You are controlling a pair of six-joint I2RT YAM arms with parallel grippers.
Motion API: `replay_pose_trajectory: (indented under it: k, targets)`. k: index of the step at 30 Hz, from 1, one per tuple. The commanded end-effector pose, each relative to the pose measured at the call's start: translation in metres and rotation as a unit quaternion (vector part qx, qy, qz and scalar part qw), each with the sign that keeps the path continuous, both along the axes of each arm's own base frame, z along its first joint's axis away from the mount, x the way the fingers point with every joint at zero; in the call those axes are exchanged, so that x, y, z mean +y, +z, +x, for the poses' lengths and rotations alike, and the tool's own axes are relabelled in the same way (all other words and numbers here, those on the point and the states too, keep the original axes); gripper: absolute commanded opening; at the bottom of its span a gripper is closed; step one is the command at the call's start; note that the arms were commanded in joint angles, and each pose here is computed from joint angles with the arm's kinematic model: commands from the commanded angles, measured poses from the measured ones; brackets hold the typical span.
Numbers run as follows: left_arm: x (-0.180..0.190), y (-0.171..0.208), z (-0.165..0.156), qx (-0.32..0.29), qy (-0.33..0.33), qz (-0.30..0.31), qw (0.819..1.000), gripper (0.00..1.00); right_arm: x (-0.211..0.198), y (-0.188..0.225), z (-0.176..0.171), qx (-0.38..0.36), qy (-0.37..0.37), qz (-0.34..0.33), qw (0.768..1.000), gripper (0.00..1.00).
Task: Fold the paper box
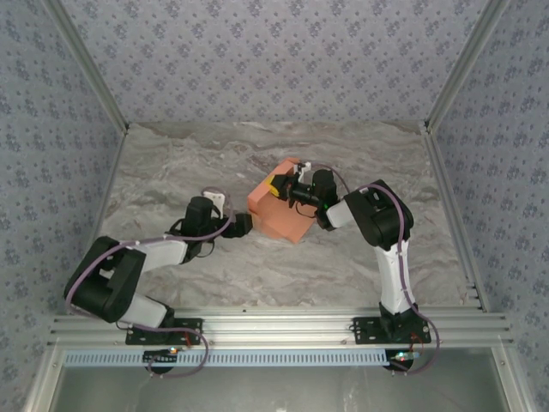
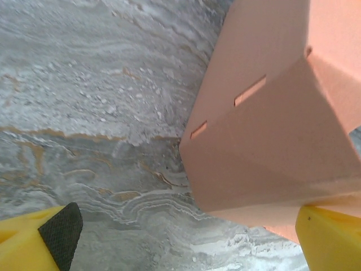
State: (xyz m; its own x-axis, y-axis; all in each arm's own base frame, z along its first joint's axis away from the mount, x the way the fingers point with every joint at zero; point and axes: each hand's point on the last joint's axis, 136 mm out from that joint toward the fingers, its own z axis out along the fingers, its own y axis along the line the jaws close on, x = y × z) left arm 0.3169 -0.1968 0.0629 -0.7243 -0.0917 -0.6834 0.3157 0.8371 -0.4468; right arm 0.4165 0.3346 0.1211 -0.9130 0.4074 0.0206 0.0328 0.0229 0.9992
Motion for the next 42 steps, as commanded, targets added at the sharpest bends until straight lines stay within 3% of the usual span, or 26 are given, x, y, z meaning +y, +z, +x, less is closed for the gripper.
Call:
replay_pose_trajectory:
  k: [1,7,12,15,25,30,33,35,42]
  targets:
    - [-0.020,0.015,0.009,-0.026,-0.024,-0.020,0.999,0.99,0.001,-0.010,-0.003,0.013,0.002,-0.001,1.000,0.00]
    - [-0.029,0.015,0.011,-0.035,-0.038,-0.020,0.998,0.99,-0.001,-0.014,-0.005,0.019,-0.002,-0.002,1.000,0.00]
    - [-0.041,0.031,-0.002,-0.097,-0.106,-0.021,0.989,0.99,-0.002,-0.017,-0.005,0.023,-0.002,-0.004,1.000,0.00]
    - [-0.044,0.032,-0.004,-0.104,-0.131,-0.002,0.986,0.99,-0.001,-0.016,-0.005,0.023,-0.002,-0.004,1.000,0.00]
    - [-0.032,0.038,0.009,-0.123,-0.104,0.039,0.986,0.98,0.004,-0.024,-0.012,0.031,0.004,-0.013,0.999,0.06]
    - [-0.033,0.040,0.010,-0.120,-0.101,0.036,0.987,0.81,0.004,-0.025,-0.012,0.033,0.003,-0.015,0.999,0.13]
    - [-0.034,0.041,0.008,-0.118,-0.106,0.032,0.987,0.75,0.004,-0.023,-0.011,0.031,0.004,-0.015,0.999,0.16]
    - [-0.036,0.042,0.003,-0.114,-0.117,0.024,0.986,0.76,0.004,-0.023,-0.011,0.030,0.003,-0.015,0.999,0.16]
    - [-0.042,0.054,-0.034,-0.136,-0.183,-0.006,0.974,0.93,0.004,-0.024,-0.012,0.031,0.005,-0.017,0.999,0.17]
